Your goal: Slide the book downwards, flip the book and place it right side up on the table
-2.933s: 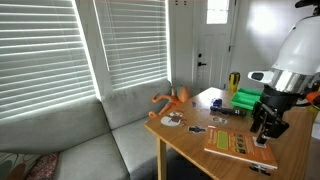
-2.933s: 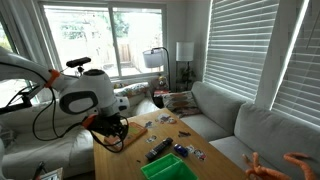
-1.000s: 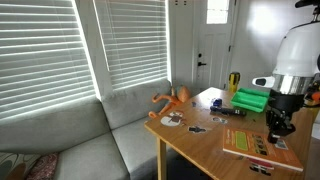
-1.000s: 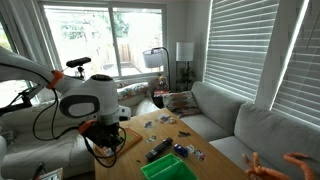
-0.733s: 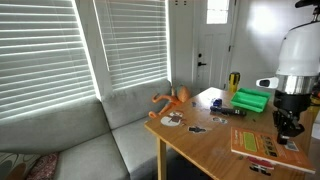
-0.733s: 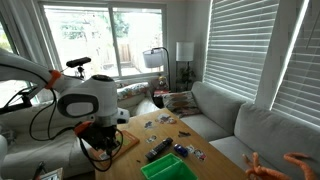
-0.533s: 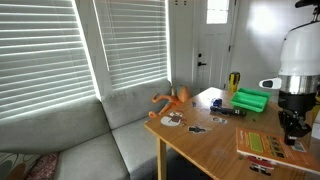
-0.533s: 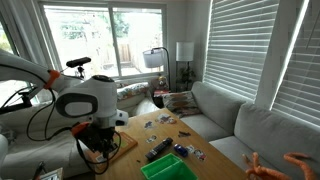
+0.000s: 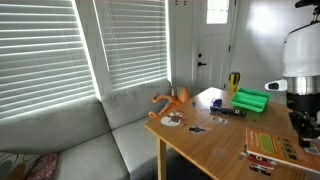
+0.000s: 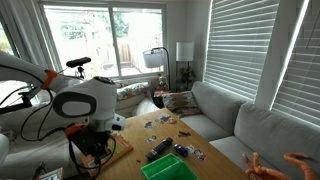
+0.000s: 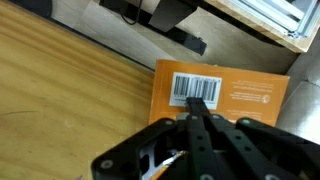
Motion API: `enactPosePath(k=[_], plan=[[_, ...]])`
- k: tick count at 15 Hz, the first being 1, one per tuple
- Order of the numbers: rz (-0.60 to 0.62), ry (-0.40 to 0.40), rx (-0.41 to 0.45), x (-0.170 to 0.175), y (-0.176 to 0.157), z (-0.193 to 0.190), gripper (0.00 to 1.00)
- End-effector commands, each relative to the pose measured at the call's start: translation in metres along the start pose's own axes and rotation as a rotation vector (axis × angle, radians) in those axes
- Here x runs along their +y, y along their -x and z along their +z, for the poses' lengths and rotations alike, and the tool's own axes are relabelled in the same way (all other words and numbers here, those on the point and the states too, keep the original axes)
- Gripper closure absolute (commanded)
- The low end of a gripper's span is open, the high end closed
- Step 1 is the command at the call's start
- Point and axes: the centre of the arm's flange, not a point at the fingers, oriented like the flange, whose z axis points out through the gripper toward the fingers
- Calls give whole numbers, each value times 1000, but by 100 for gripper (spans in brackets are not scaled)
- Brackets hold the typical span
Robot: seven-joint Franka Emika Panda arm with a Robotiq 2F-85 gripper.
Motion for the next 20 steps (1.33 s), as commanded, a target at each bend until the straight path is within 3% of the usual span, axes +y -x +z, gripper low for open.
enactPosePath(k=[1, 4, 5, 7, 10, 11, 14, 16, 17, 18, 20], plan=[[33, 23, -33, -9, 33, 14, 100], [52, 23, -4, -6, 32, 9, 100], [55, 20, 12, -7, 31, 6, 74], [49, 21, 33, -11, 30, -3, 67], [8, 40, 65, -25, 25, -19, 47], [21, 23, 35, -2, 8, -17, 64], [-1, 43, 58, -11, 8, -26, 47], [-1, 45, 60, -11, 9, -27, 47], [-1, 45, 60, -11, 9, -27, 22], [-13, 58, 50, -15, 7, -26, 21], [-36, 84, 24, -29, 3, -23, 8]])
